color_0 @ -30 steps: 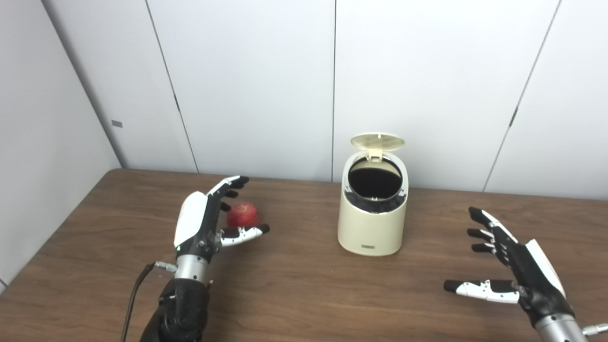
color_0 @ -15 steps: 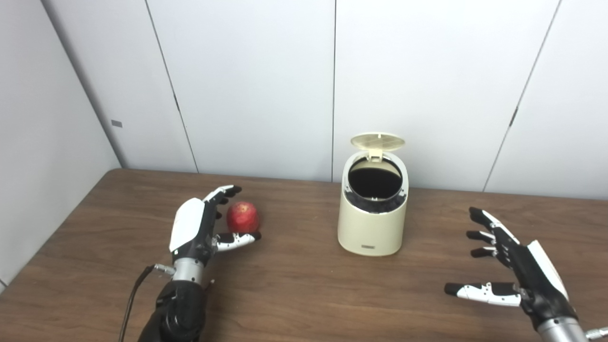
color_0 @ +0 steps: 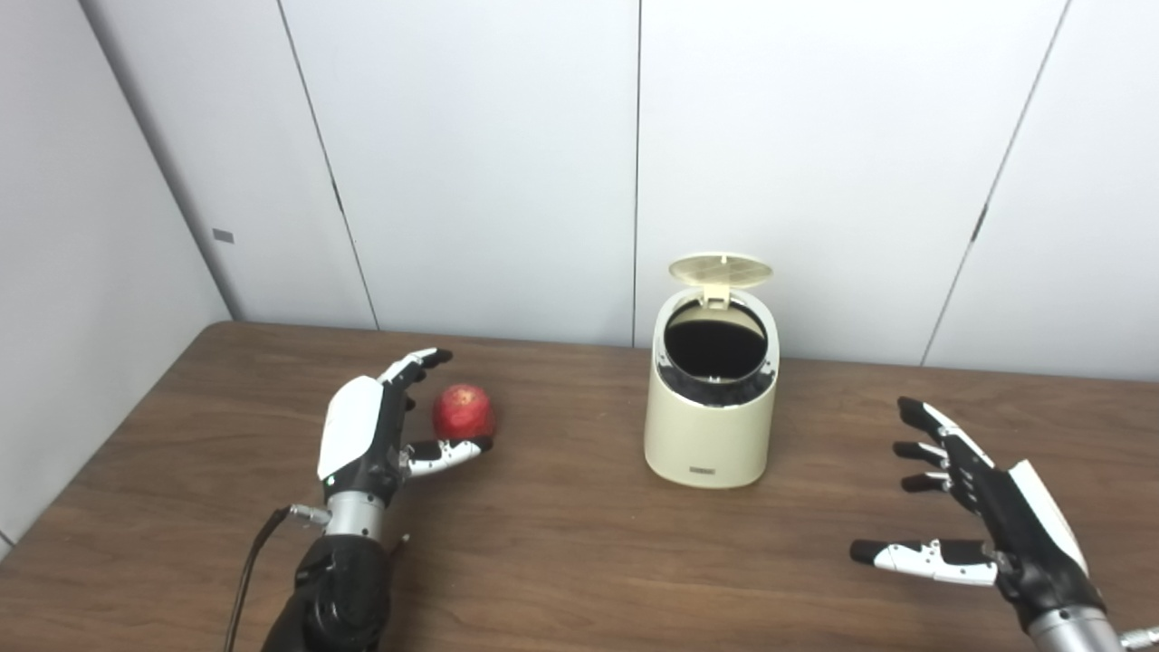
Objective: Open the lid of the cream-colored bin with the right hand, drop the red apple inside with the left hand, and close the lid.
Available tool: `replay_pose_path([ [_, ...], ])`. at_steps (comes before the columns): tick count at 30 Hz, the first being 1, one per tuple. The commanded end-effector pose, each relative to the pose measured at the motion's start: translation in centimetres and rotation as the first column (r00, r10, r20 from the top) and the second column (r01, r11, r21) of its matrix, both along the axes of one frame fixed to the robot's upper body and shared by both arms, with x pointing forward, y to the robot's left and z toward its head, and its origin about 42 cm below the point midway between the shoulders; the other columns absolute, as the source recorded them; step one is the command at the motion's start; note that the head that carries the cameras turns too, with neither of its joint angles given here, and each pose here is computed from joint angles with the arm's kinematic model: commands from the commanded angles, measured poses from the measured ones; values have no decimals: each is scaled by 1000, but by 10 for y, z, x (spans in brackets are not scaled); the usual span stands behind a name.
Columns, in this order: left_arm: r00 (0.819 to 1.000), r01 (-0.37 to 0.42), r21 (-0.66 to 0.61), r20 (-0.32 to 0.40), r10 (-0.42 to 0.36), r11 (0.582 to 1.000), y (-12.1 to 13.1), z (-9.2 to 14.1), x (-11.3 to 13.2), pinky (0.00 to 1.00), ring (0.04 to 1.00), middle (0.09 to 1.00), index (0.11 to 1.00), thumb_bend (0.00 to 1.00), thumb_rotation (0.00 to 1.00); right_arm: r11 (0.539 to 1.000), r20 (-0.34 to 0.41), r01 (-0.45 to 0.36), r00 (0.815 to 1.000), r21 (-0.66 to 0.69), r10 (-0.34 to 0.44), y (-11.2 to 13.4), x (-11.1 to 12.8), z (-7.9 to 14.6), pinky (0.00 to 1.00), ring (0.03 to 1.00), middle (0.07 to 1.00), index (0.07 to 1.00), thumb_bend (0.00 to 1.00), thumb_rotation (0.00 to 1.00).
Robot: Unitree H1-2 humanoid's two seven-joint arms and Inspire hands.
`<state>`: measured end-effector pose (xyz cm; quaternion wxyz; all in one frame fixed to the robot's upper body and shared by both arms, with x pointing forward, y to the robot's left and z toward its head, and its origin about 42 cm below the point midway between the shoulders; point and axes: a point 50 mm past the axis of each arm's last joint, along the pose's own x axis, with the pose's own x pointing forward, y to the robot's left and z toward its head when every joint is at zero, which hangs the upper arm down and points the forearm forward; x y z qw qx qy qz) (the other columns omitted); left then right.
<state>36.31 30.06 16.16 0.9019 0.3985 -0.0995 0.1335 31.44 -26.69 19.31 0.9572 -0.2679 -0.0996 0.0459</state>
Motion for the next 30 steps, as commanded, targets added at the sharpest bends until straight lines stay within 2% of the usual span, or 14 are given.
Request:
replay_pose_path([
  [1, 998, -7, 27, 66, 5, 1000, 2, 17, 11, 652, 791, 810, 798, 813, 151, 1000, 63, -19, 998, -14, 20, -1, 3, 16, 667, 811, 907, 902, 748, 145],
  [3, 998, -9, 28, 58, 7, 1000, 2, 14, 12, 657, 791, 807, 798, 816, 162, 1000, 59, -16, 998, -19, 17, -2, 2, 17, 673, 812, 908, 902, 743, 157],
  [10, 999, -21, 31, 25, 20, 999, 2, 8, 16, 672, 798, 806, 803, 829, 165, 1000, 64, -15, 998, -18, 16, -3, 0, 20, 691, 812, 909, 897, 732, 103],
  [14, 1000, -30, 49, -5, 30, 998, 3, 4, 21, 675, 803, 812, 810, 830, 183, 1000, 64, -18, 998, -24, 19, -3, -2, 21, 663, 808, 907, 893, 736, 144],
  [18, 999, -34, 69, -29, 36, 997, 4, 0, 25, 661, 800, 819, 818, 825, 190, 999, 64, -18, 998, -30, 20, -3, -5, 22, 667, 807, 907, 892, 726, 118],
  [30, 998, -31, 45, -60, 34, 999, 0, -9, 38, 674, 802, 811, 821, 831, 188, 1000, 62, -10, 998, -29, 12, -7, -8, 19, 656, 796, 906, 884, 711, 98],
])
